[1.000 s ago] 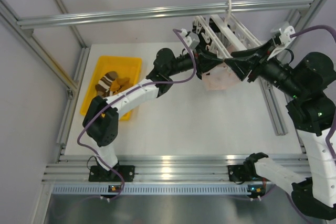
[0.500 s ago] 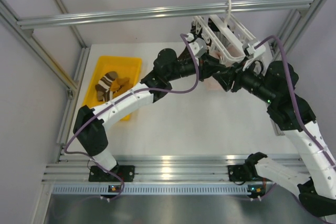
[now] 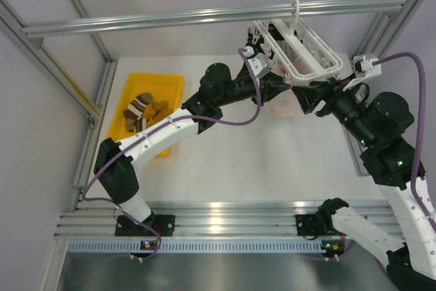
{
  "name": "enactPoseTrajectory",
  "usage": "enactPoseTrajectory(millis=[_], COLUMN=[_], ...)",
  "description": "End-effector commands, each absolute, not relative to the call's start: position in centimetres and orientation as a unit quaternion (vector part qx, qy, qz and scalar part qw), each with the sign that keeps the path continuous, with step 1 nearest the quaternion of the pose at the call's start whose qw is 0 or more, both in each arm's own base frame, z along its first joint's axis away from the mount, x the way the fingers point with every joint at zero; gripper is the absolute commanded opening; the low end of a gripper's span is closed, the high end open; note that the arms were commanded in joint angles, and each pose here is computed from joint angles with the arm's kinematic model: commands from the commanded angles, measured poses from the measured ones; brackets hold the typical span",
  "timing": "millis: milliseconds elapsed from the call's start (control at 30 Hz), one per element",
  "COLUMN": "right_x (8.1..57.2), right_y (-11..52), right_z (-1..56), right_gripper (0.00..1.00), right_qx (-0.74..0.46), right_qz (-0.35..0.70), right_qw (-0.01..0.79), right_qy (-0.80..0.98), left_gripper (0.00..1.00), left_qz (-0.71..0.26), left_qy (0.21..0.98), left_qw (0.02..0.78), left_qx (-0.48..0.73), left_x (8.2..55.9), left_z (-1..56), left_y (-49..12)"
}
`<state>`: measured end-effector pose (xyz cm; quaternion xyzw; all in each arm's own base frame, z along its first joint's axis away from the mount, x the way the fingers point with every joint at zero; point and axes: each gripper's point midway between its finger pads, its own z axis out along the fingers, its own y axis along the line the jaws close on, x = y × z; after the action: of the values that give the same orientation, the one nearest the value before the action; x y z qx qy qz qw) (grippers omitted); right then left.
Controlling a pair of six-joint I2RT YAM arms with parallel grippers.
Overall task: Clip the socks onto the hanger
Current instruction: Open the clamp at the hanger.
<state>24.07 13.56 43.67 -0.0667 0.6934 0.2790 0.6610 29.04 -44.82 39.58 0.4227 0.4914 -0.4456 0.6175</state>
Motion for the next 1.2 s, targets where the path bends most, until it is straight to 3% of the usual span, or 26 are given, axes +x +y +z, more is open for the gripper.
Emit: enactPoseTrajectory(millis=[0, 333, 600, 1167], right_x=[24.8, 24.8, 21.1, 24.6], right_y=[14.6, 14.3, 12.5, 7.9], right_z=[44.7, 44.2, 46.7, 49.1], right_gripper=[0.64, 0.66, 0.55, 0.50], right_qx=[-0.052, -0.055, -0.114, -0.050], right_qz=[0.319, 0.314, 0.272, 0.154], right_qw=[0.664, 0.679, 0.712, 0.757], right_qy=[0.674, 0.661, 0.637, 0.634], left_gripper=[0.00, 0.00, 0.00, 0.00], left_qz=[-0.449, -0.456, -0.451, -0.428], left_qy=[0.460, 0.465, 0.457, 0.396], left_qw=[0.623, 0.611, 0.613, 0.602], left_qx=[0.445, 0.450, 0.460, 0.546], left_x=[26.8, 24.9, 24.2, 19.9], left_z=[42.0, 42.1, 42.4, 43.0], left_y=[-44.7, -45.0, -44.4, -45.2])
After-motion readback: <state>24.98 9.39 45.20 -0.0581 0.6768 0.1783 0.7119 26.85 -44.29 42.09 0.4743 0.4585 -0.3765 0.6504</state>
